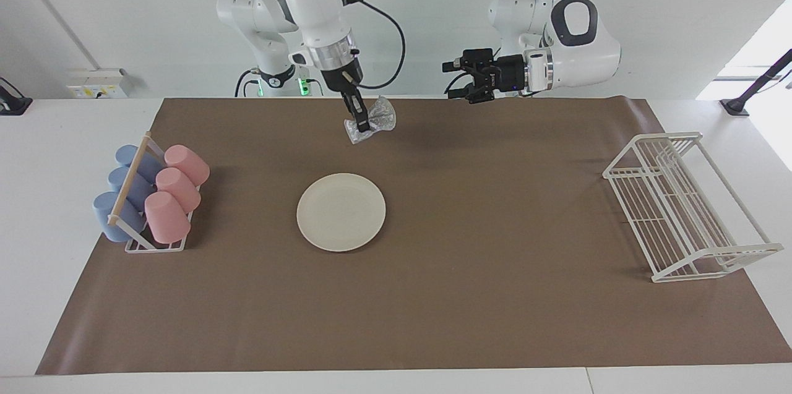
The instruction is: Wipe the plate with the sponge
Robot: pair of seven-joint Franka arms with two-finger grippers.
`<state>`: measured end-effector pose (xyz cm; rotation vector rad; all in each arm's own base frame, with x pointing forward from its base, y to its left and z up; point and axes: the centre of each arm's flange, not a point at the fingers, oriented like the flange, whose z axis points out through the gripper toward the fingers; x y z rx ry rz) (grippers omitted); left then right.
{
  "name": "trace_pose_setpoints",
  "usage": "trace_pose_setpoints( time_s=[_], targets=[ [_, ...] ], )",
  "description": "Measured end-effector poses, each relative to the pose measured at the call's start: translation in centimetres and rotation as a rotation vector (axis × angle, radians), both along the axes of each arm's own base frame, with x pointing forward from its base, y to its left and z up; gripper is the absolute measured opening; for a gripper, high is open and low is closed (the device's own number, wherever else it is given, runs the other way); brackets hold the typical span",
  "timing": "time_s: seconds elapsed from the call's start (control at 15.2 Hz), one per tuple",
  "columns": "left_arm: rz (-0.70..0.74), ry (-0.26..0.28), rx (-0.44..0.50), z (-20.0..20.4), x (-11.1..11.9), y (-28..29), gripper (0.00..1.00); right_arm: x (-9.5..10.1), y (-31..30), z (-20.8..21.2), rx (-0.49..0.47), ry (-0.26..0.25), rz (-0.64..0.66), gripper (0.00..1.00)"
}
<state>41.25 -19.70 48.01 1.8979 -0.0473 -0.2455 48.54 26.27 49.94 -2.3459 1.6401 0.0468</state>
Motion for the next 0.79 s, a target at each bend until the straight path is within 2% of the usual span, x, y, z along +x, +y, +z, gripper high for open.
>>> trace_pose_setpoints(
  time_s=[0.13, 0.33, 0.59, 0.79],
  targets=[
    [-0.04, -0.021, 0.095, -0.2, 0.0, 0.3, 1.0, 1.2, -0.1, -5.2, 0.035, -0.017, -0.014, 0.09],
    [-0.115, -0.085, 0.286, -1.1, -0.1, 1.4, 1.0, 2.1, -0.6, -12.2, 0.075, -0.049, -0.015, 0.09],
    [-0.134, -0.177, 0.536, -2.2, 0.7, 2.7, 1.0, 2.8, -2.2, -15.1, 0.071, -0.026, 0.01, 0.09],
    [-0.165, -0.256, 0.687, -2.6, 1.1, 3.2, 1.0, 2.5, -2.2, -16.6, 0.068, -0.003, 0.042, 0.09]
  ],
)
